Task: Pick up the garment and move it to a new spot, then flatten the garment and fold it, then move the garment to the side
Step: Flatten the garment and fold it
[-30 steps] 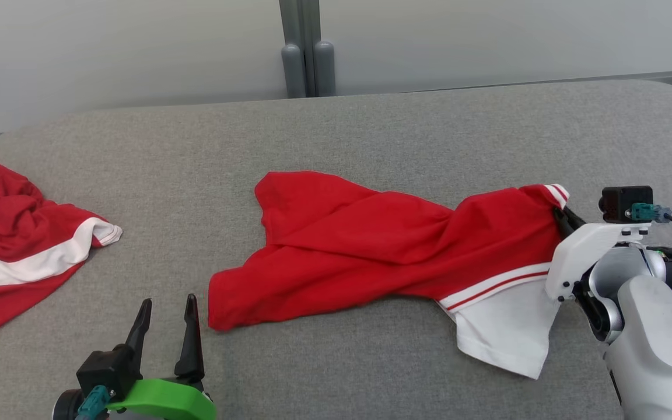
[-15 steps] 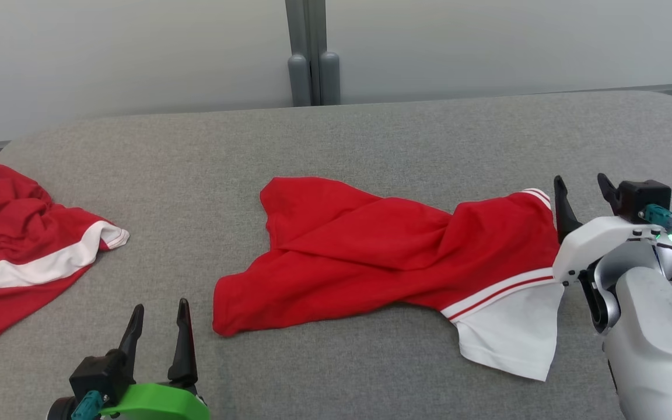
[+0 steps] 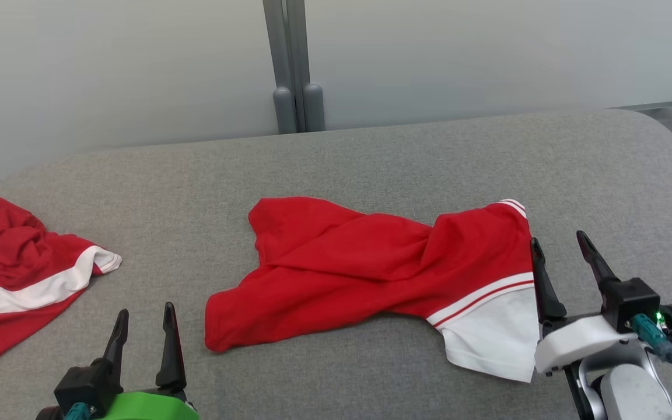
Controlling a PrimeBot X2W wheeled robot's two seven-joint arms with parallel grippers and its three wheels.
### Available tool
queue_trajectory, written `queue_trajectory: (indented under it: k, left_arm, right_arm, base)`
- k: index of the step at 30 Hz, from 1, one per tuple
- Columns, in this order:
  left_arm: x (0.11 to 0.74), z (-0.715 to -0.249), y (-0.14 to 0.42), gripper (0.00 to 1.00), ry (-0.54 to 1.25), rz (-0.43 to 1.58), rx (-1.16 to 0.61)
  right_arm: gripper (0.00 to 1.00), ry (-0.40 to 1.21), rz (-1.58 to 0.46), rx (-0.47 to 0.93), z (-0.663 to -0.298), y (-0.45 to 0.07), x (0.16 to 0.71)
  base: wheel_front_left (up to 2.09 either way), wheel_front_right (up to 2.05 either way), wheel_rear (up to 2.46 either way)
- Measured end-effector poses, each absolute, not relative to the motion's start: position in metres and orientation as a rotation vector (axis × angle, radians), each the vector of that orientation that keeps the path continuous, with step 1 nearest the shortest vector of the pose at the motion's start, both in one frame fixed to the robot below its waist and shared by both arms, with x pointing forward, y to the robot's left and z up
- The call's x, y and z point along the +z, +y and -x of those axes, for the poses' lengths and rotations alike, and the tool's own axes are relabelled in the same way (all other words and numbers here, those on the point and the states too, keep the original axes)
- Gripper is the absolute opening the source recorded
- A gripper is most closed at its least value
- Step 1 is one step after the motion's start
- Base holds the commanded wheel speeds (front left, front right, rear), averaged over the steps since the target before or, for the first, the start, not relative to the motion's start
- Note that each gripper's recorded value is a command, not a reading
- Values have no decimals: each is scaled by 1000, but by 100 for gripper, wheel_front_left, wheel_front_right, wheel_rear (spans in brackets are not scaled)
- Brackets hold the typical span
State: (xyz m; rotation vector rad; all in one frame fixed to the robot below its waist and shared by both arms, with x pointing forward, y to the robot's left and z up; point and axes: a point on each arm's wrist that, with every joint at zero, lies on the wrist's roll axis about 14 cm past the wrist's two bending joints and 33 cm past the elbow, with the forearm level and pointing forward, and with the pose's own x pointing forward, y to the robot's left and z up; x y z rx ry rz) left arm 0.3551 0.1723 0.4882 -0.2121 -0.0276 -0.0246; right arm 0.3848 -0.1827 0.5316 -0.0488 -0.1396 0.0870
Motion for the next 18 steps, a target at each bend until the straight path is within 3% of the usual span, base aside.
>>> queue_trajectory:
  k: [8,18]
  left_arm:
    - [495,-343,171,100,-50,214,-36]
    - [488,-334,168,100,-31,211,-52]
  right_arm:
    - [100,-101,26,87,-346,-177,513]
    - [100,-38,-16,81,-333,-176,491]
  base:
    - [0,0,0]
    - [0,0,0]
